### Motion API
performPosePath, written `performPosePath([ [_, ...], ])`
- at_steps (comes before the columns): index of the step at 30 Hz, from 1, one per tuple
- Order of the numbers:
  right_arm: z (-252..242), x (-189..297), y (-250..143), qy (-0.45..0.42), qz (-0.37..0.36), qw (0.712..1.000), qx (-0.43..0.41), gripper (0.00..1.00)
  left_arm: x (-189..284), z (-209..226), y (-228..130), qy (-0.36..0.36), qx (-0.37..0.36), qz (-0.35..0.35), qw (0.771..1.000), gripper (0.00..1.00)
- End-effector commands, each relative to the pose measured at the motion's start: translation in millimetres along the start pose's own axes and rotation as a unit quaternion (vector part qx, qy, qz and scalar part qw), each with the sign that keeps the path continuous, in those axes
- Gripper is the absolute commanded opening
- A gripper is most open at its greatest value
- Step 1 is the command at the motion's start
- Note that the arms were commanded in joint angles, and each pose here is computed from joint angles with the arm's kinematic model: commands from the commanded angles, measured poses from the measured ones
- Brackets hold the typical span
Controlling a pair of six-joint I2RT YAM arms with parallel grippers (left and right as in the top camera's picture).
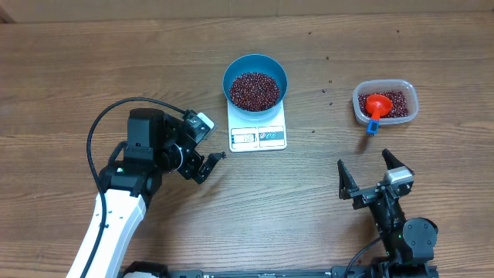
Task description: Scoop item into bowl and weigh 150g on scale
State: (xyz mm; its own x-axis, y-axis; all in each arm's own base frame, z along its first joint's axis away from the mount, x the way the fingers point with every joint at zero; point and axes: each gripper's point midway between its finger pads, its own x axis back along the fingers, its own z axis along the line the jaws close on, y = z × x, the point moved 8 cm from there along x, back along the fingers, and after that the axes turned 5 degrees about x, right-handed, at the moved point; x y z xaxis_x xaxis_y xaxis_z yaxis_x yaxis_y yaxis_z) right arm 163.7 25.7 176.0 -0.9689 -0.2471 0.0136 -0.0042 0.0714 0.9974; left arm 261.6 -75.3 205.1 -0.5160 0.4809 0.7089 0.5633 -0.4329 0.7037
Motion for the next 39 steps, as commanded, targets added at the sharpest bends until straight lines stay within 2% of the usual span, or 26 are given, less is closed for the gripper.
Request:
performPosePath([
  [1,0,0,-2,-0.005,-0.002,1.000,-0.001,1.00,0,0,1,0.002,0.004,-0.001,1.000,1.00],
  [7,0,0,-2,-0.005,-0.002,1.000,-0.001,1.00,10,-3,4,0.010,-0.005,-0.016,1.000,1.00],
  [11,0,0,-2,-0.005,-0.002,1.000,-0.001,1.00,27,4,-1,0.098,-0.016,-0.014,0.995,0.99],
  [16,0,0,-2,-0.005,-0.002,1.000,-0.001,1.00,44,-4,-18,0.141,-0.023,-0.030,0.989,1.00],
  [21,0,0,-2,-0.005,-0.002,1.000,-0.001,1.00,55,-9,-52,0.186,-0.015,-0.049,0.981,1.00],
  [26,0,0,-2,-0.005,-0.002,1.000,-0.001,1.00,55,-11,-73,0.209,-0.006,-0.121,0.970,1.00],
  [33,0,0,-2,-0.005,-0.002,1.000,-0.001,1.00,55,-16,-78,0.234,-0.026,-0.240,0.942,1.00],
  [39,0,0,-2,-0.005,-0.002,1.000,-0.001,1.00,56,-19,-84,0.250,-0.038,-0.294,0.922,1.00],
])
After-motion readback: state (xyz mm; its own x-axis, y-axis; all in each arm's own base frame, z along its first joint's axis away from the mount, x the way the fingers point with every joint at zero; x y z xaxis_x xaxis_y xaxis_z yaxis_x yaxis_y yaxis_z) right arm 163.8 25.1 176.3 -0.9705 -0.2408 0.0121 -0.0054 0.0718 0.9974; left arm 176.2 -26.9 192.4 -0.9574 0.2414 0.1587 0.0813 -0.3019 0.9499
